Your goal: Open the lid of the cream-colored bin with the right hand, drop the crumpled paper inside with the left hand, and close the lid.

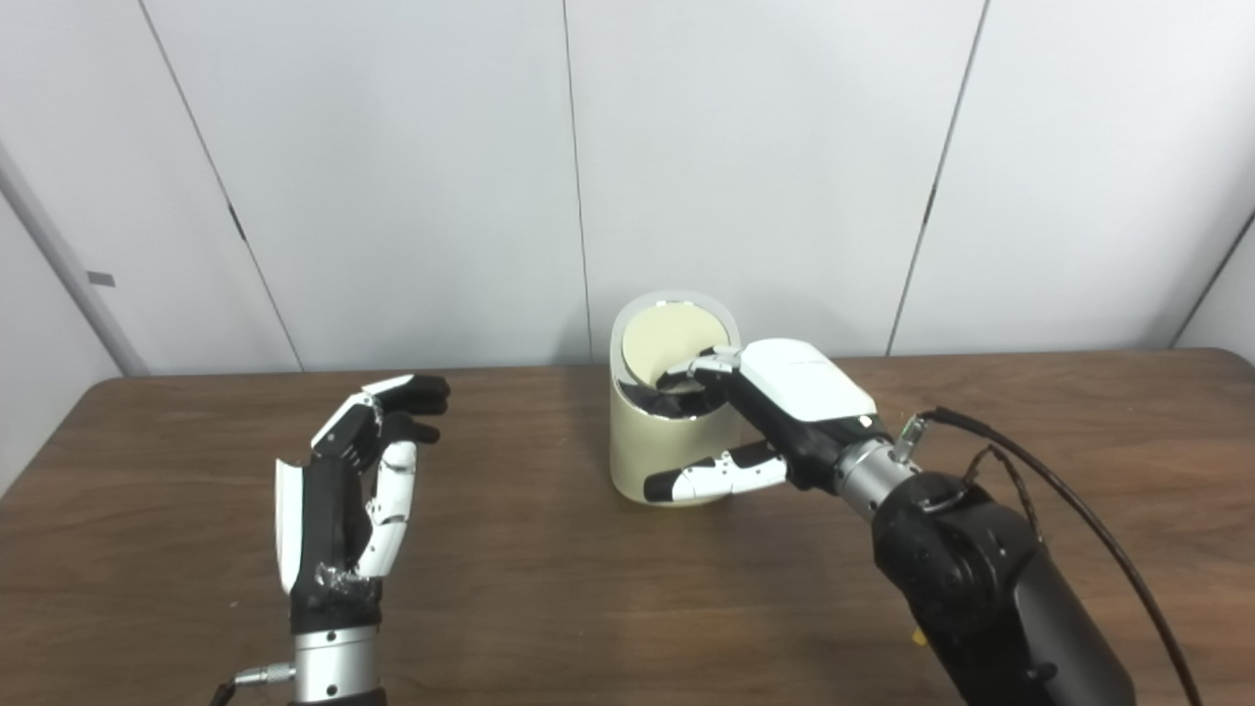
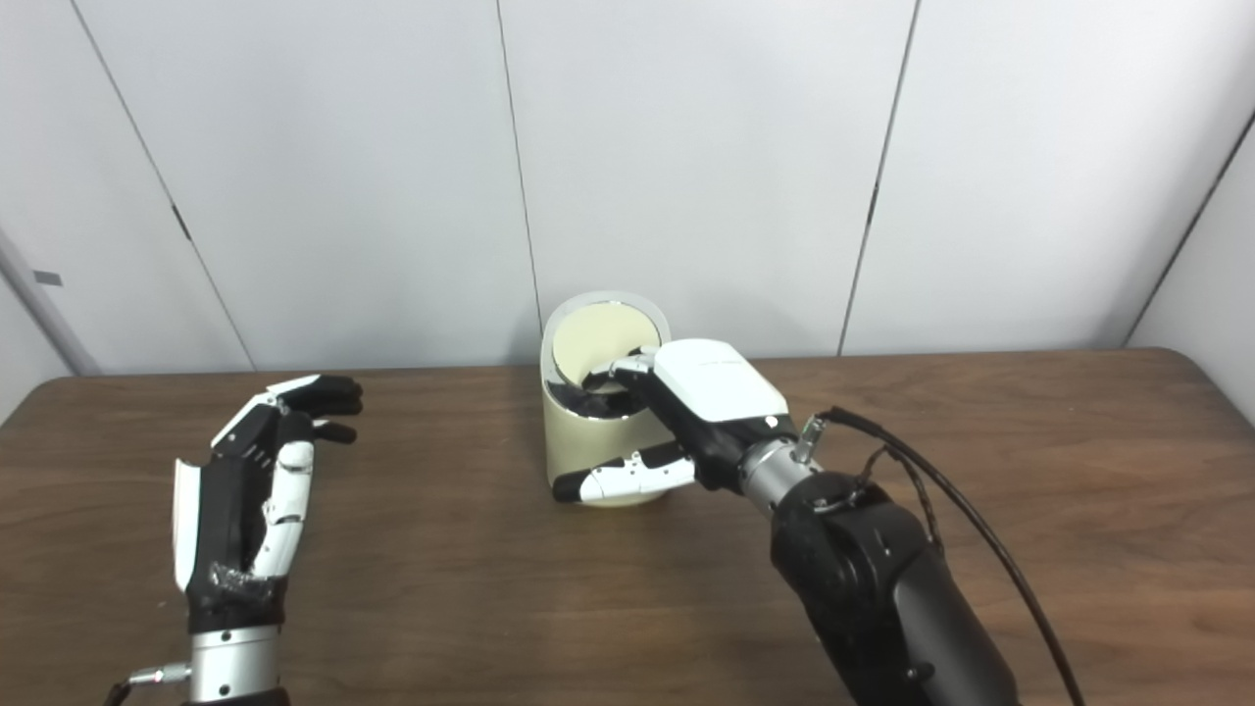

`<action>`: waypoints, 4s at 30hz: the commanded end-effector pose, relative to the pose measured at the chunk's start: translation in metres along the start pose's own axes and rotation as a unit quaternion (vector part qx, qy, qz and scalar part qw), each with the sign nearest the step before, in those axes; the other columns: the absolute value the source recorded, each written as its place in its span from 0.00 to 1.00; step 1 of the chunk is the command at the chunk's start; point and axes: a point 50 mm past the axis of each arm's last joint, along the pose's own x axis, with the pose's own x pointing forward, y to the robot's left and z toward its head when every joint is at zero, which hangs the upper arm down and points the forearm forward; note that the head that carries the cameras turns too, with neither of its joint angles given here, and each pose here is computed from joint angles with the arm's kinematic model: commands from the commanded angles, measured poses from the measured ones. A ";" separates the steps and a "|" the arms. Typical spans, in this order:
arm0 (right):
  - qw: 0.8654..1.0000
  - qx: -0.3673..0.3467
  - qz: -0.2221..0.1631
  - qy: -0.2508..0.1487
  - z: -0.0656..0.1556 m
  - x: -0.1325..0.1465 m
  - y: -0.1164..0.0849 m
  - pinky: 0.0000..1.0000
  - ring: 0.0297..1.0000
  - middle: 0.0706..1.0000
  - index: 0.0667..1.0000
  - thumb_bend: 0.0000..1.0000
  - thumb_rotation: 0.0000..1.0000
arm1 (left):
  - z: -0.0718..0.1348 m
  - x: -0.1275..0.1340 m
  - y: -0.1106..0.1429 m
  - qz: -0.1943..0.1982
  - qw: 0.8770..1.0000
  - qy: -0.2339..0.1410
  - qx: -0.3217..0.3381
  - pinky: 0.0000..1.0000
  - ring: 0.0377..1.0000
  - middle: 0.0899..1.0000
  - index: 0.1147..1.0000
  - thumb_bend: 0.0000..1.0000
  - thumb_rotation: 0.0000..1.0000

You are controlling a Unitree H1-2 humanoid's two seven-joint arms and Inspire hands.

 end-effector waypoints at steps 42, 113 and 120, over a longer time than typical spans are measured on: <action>0.999 0.027 0.008 0.021 -0.013 -0.012 -0.004 0.86 0.91 0.83 0.79 0.95 0.90 | 0.000 0.011 -0.006 0.002 0.999 -0.038 0.004 0.54 0.63 0.63 0.60 0.35 0.80; 0.998 0.038 0.026 0.033 -0.015 -0.002 0.006 0.83 0.89 0.83 0.79 0.93 0.87 | 0.011 0.013 -0.013 0.015 0.999 -0.046 -0.002 0.54 0.63 0.63 0.60 0.36 0.77; 0.990 0.118 -0.081 0.008 -0.019 -0.038 -0.010 0.81 0.88 0.84 0.81 0.86 0.82 | 0.010 0.013 -0.011 0.012 0.999 -0.045 -0.001 0.54 0.63 0.63 0.60 0.36 0.79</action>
